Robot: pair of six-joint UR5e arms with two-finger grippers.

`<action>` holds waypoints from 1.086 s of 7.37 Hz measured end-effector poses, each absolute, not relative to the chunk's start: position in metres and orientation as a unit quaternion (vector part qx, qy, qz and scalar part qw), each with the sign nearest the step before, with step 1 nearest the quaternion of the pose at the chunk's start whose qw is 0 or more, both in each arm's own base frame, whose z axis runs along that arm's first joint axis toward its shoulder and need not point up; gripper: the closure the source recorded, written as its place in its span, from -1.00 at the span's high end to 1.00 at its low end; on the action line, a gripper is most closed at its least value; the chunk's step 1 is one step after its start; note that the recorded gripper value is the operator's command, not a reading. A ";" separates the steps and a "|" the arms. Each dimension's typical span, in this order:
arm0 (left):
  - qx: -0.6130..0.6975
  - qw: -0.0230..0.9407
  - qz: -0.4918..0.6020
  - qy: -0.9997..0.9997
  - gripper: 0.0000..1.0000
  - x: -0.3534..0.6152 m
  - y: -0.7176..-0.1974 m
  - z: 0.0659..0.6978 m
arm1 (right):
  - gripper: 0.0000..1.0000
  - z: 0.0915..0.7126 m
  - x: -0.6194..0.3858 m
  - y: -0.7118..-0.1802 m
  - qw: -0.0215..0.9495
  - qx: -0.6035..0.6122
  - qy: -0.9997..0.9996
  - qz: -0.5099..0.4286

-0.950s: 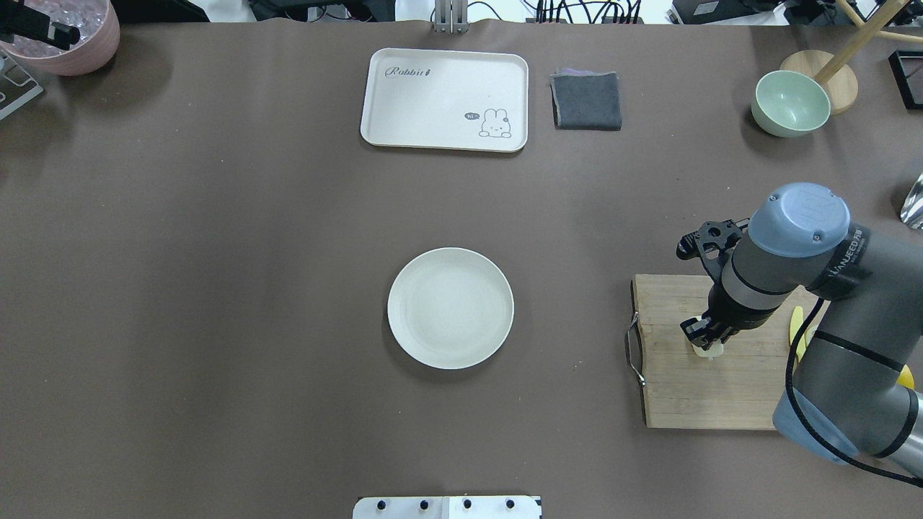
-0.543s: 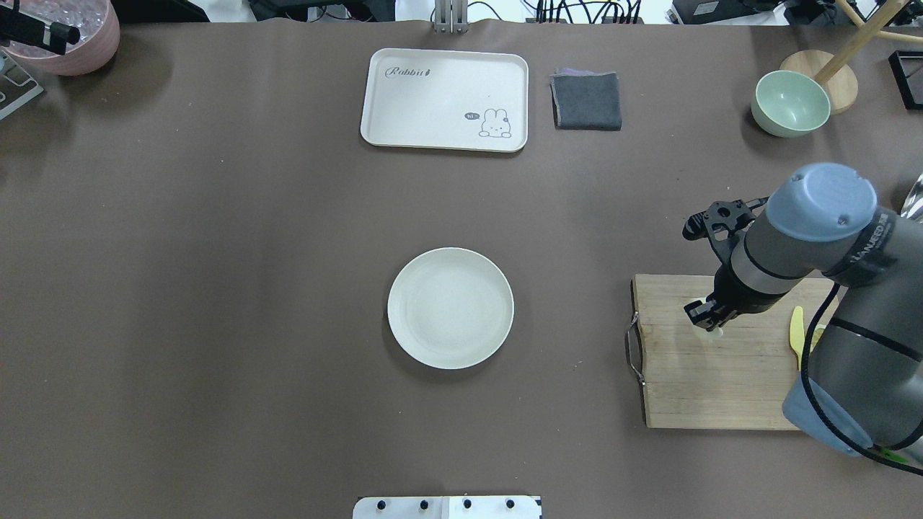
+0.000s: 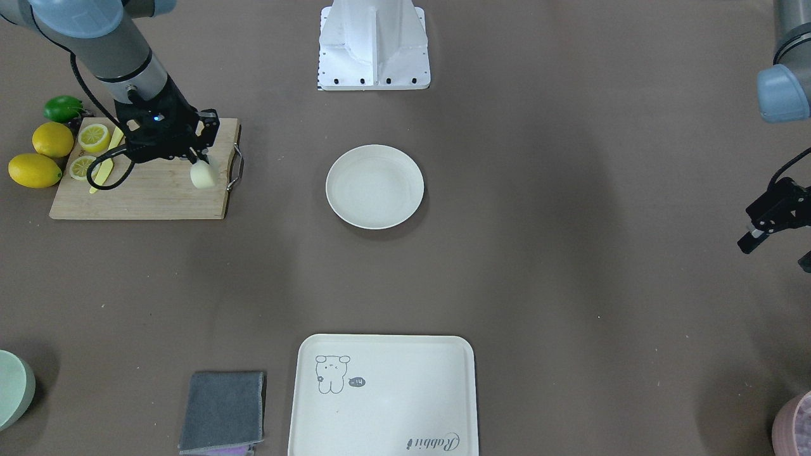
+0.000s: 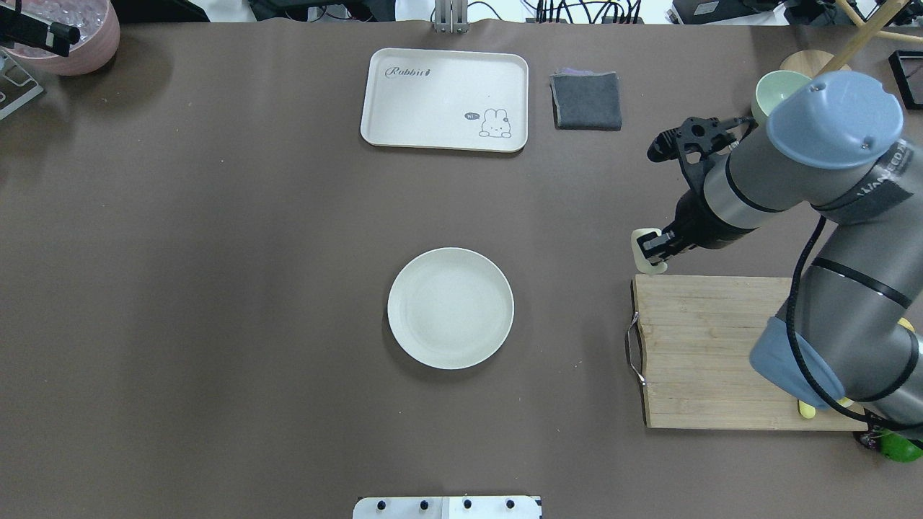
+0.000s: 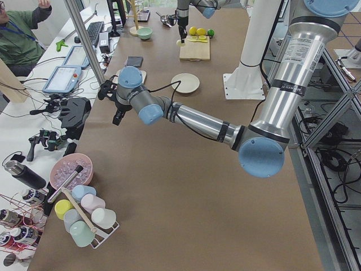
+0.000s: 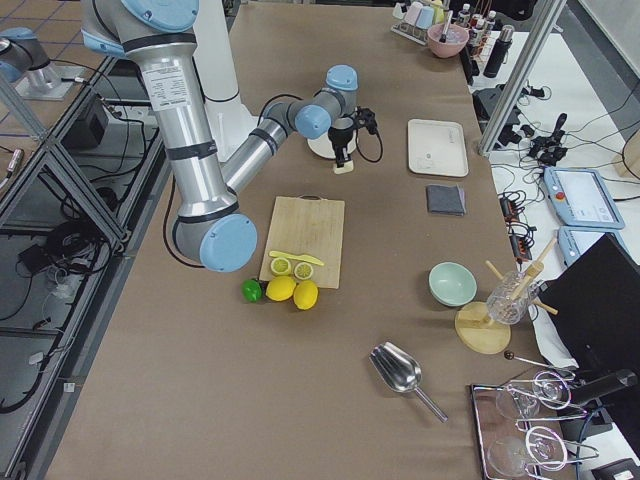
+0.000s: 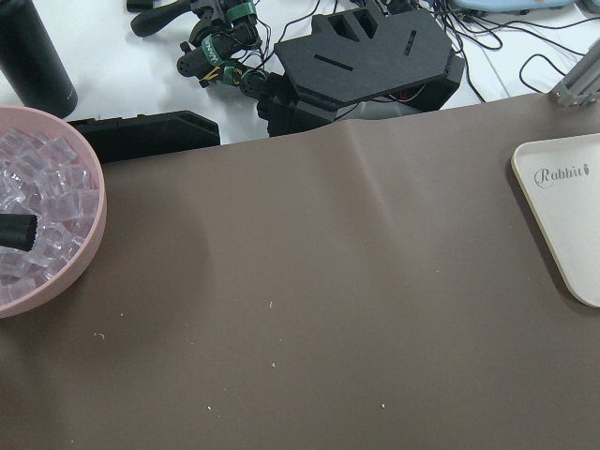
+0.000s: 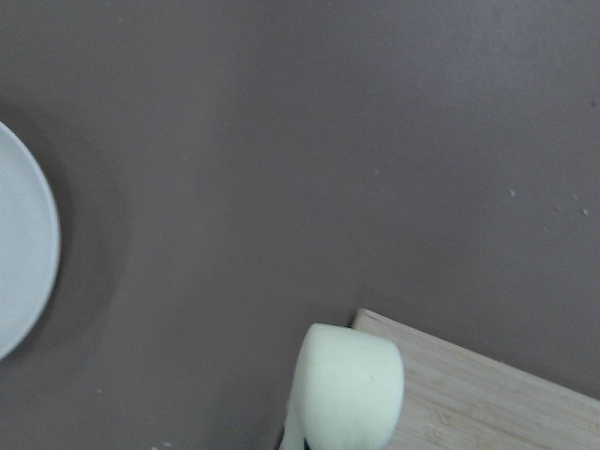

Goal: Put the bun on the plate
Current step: 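Carry the bun with the right gripper over the white plate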

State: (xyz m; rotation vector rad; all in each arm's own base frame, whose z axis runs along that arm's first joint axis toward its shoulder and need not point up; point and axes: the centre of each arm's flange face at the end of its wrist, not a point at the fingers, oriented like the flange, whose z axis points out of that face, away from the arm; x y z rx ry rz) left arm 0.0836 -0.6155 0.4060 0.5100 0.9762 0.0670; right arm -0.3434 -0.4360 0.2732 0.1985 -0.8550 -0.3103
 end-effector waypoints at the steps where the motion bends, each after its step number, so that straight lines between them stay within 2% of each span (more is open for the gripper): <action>1: 0.242 0.851 0.032 0.464 0.95 0.084 -0.615 0.405 | -1.00 0.237 -0.371 -0.447 0.884 0.109 -0.427 -0.159; 4: 0.243 0.851 0.034 0.465 0.95 0.086 -0.615 0.405 | -1.00 0.182 -0.443 -0.428 0.860 0.118 -0.451 -0.206; 8: 0.250 0.849 0.038 0.465 0.95 0.084 -0.609 0.420 | -1.00 0.193 -0.529 -0.395 0.846 0.144 -0.452 -0.245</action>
